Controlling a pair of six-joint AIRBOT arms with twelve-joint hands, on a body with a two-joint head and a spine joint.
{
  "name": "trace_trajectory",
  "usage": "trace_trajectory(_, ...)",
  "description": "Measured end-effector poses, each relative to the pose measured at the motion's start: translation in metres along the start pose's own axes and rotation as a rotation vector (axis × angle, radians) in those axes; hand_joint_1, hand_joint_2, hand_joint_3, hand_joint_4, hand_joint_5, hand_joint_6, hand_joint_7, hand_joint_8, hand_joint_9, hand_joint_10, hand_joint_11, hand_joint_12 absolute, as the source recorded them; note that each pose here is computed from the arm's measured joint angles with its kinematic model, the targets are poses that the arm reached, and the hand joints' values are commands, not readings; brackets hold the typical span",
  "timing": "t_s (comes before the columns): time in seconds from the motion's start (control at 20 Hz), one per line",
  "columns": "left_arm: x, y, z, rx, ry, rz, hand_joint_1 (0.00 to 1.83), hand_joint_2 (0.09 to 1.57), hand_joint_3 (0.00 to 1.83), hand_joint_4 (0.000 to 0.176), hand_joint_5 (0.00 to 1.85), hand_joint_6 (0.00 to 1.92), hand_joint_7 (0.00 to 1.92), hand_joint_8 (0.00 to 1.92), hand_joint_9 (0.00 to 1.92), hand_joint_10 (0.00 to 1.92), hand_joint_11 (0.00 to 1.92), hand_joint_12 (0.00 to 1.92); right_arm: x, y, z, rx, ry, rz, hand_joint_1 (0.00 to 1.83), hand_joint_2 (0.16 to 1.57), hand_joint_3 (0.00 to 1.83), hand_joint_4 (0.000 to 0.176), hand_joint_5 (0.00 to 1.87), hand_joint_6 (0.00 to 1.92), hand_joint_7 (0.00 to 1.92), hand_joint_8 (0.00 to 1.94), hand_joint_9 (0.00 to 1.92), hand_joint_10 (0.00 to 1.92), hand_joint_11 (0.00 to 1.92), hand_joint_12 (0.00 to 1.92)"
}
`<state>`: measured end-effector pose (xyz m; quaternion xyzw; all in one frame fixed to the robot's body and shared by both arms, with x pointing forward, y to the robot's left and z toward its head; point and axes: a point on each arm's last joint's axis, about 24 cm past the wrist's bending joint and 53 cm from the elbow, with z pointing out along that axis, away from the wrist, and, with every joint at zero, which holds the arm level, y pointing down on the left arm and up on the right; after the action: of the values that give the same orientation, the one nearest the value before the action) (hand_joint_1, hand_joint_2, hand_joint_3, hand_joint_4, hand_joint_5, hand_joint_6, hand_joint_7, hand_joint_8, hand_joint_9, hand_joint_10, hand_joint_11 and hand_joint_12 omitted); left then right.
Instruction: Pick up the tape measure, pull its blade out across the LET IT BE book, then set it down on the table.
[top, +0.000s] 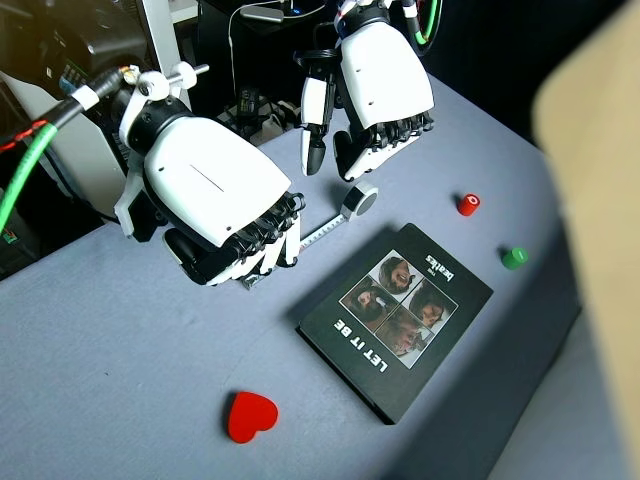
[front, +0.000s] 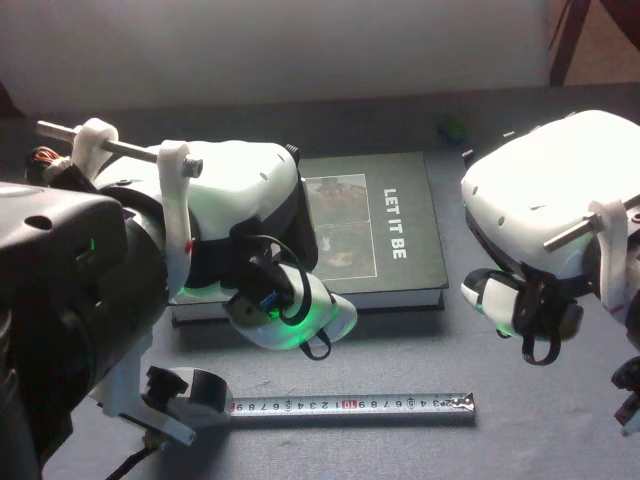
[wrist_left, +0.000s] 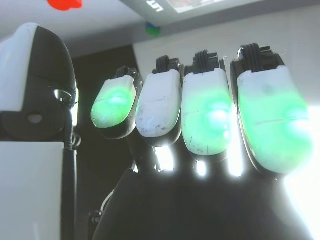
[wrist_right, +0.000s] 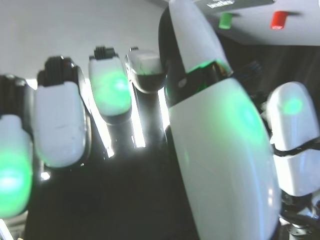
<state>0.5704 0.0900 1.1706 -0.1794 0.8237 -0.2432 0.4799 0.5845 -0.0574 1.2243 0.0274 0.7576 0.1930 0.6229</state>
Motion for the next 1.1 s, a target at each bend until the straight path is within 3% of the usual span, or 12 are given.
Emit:
trace_trajectory(0.05, -0.001, -0.001, 0.0, 0.005, -0.004, 0.001, 0.16, 1.13, 0.12, 0.051, 0.03, 0.04, 0.02, 0.04, 0.0, 0.01, 0.0, 0.15, 0.001, -0.002, 0.0, 0.008, 0.006, 0.005, 0.24, 1.02, 0.13, 0.071, 0.2, 0.05, 0.26, 0.04, 0.24, 0.08, 0.01, 0.85)
trace_trajectory(0.1, -0.001, -0.002, 0.0, 0.006, -0.004, -0.004, 0.14, 1.18, 0.03, 0.049, 0.04, 0.01, 0.03, 0.01, 0.01, 0.0, 0.0, 0.12, 0.0, -0.004, 0.0, 0.017, 0.009, -0.004, 0.24, 1.08, 0.02, 0.071, 0.21, 0.01, 0.28, 0.0, 0.26, 0.01, 0.0, 0.85)
trace_trajectory(0.3, 0.002, -0.006, 0.001, 0.041, 0.026, -0.069, 0.14, 1.18, 0.01, 0.046, 0.05, 0.01, 0.04, 0.0, 0.0, 0.0, 0.0, 0.12, 0.0, -0.004, 0.0, 0.015, 0.007, -0.015, 0.24, 1.09, 0.0, 0.071, 0.2, 0.0, 0.28, 0.0, 0.26, 0.0, 0.0, 0.82)
trace_trajectory(0.4, -0.003, 0.002, 0.002, 0.069, 0.057, -0.172, 0.14, 1.18, 0.0, 0.042, 0.06, 0.01, 0.04, 0.0, 0.0, 0.0, 0.0, 0.14, 0.0, -0.004, 0.0, 0.016, 0.011, -0.02, 0.24, 1.09, 0.0, 0.071, 0.21, 0.0, 0.27, 0.0, 0.26, 0.0, 0.0, 0.82)
trace_trajectory(0.5, -0.005, 0.017, 0.0, 0.064, 0.081, -0.265, 0.14, 1.17, 0.0, 0.041, 0.06, 0.0, 0.04, 0.0, 0.0, 0.0, 0.0, 0.14, 0.002, -0.004, -0.001, 0.017, 0.018, -0.017, 0.24, 1.09, 0.0, 0.071, 0.21, 0.01, 0.27, 0.0, 0.26, 0.0, 0.0, 0.82)
trace_trajectory(0.55, -0.009, 0.026, -0.002, 0.064, 0.082, -0.292, 0.14, 1.17, 0.0, 0.04, 0.05, 0.0, 0.04, 0.0, 0.0, 0.0, 0.0, 0.15, 0.002, -0.002, -0.002, 0.011, 0.018, -0.018, 0.24, 1.09, 0.0, 0.071, 0.21, 0.01, 0.27, 0.0, 0.26, 0.0, 0.0, 0.82)
trace_trajectory(0.6, -0.015, 0.032, -0.004, 0.078, 0.074, -0.281, 0.17, 1.14, 0.0, 0.033, 0.06, 0.0, 0.05, 0.0, 0.0, 0.0, 0.0, 0.15, 0.002, -0.002, -0.002, 0.009, 0.018, -0.019, 0.24, 1.09, 0.0, 0.071, 0.22, 0.01, 0.27, 0.0, 0.26, 0.0, 0.0, 0.82)
trace_trajectory(0.7, -0.025, 0.044, -0.005, 0.106, 0.088, -0.266, 0.4, 1.03, 0.0, 0.0, 0.13, 0.01, 0.1, 0.0, 0.04, 0.0, 0.0, 0.21, 0.003, -0.001, -0.002, 0.005, 0.021, -0.018, 0.24, 1.09, 0.0, 0.071, 0.23, 0.01, 0.28, 0.0, 0.27, 0.0, 0.0, 0.84)
trace_trajectory(0.8, -0.025, 0.05, -0.005, 0.125, 0.122, -0.251, 0.61, 0.98, 0.0, 0.0, 0.16, 0.0, 0.14, 0.0, 0.08, 0.01, 0.0, 0.28, 0.005, -0.001, -0.002, 0.005, 0.024, -0.018, 0.24, 1.1, 0.0, 0.066, 0.25, 0.01, 0.29, 0.01, 0.28, 0.01, 0.0, 0.84)
trace_trajectory(0.9, -0.022, 0.045, -0.006, 0.195, 0.182, -0.185, 0.78, 0.97, 0.0, 0.0, 0.21, 0.0, 0.2, 0.0, 0.14, 0.0, 0.0, 0.45, 0.006, 0.0, -0.002, -0.001, 0.029, -0.01, 0.24, 1.11, 0.01, 0.066, 0.25, 0.01, 0.31, 0.01, 0.29, 0.01, 0.0, 0.84)
trace_trajectory(1.1, -0.009, 0.035, -0.009, 0.282, 0.281, -0.12, 0.89, 1.06, 0.0, 0.0, 0.33, 0.0, 0.31, 0.0, 0.28, 0.0, 0.01, 0.74, 0.004, 0.004, -0.002, -0.026, 0.004, -0.016, 0.24, 1.13, 0.01, 0.066, 0.28, 0.01, 0.35, 0.01, 0.31, 0.01, 0.0, 0.85)
